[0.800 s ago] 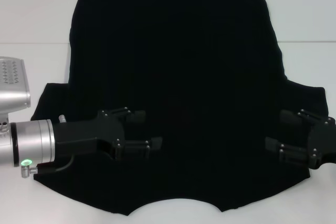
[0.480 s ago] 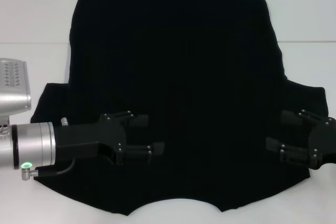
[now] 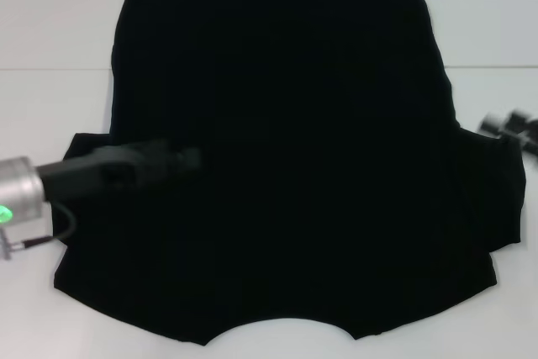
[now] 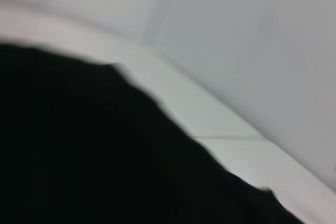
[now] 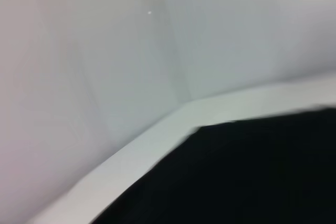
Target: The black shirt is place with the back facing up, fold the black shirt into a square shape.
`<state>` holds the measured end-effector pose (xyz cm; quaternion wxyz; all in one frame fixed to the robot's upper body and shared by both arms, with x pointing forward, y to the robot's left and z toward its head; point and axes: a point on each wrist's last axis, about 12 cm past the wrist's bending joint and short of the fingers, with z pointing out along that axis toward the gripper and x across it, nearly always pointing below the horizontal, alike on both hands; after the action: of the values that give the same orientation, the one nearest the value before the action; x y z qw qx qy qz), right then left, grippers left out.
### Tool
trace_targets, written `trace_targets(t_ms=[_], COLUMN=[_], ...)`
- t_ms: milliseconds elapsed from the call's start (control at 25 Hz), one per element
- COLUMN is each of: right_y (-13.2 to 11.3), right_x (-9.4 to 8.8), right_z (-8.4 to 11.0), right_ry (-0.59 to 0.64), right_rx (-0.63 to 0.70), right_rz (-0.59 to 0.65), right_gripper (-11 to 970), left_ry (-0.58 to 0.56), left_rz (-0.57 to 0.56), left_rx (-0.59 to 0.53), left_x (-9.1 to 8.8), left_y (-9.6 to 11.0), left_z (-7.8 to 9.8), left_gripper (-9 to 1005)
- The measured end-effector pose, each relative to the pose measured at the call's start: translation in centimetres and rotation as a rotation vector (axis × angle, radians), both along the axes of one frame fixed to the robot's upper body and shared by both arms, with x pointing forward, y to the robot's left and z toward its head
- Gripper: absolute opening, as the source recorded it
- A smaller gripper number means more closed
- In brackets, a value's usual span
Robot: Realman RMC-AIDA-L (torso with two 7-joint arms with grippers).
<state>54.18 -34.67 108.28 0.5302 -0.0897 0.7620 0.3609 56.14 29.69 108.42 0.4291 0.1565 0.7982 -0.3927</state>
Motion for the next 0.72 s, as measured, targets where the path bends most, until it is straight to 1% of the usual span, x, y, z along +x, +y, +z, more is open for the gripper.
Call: trace_targets(t_ms=[120,200,320,400,480,600,720], right_y=[-2.4,-3.5,-4.3,-4.3,-4.2,-4.1,-4.0], right_x=[2.1,3.4,4.5,5.0,5.3,5.6,5.7], right_z=[0.8,1.6,2.8,3.7,4.5,5.4,5.7], right_ry=[0.28,0.449,0.581,0.602,0.598,0.584,0.579], right_rx=[0.175,0.215,0.228,0.21,0.188,0.17,0.161], right_rz=[-0.154,-0.201,-0.214,-0.198,-0.167,-0.128,-0.104], right_gripper=[880,880,878,878,877,877,877], left_ry=[0.214,0.327,0.456,0.499,0.513,0.518,0.53], left_rz=[0.118,0.175,0.251,0.288,0.328,0.381,0.425], left_rx=[-0.092,-0.128,-0.161,-0.171,-0.184,-0.201,-0.16], left_x=[0.1,-0.2,-1.1,-1.7,-2.3,-3.0,-3.3], left_y=[2.3,3.6,5.7,6.9,8.2,9.5,10.4], left_z=[0.6,1.0,1.4,1.5,1.6,1.6,1.1], left_gripper=[873,871,866,862,859,758,656])
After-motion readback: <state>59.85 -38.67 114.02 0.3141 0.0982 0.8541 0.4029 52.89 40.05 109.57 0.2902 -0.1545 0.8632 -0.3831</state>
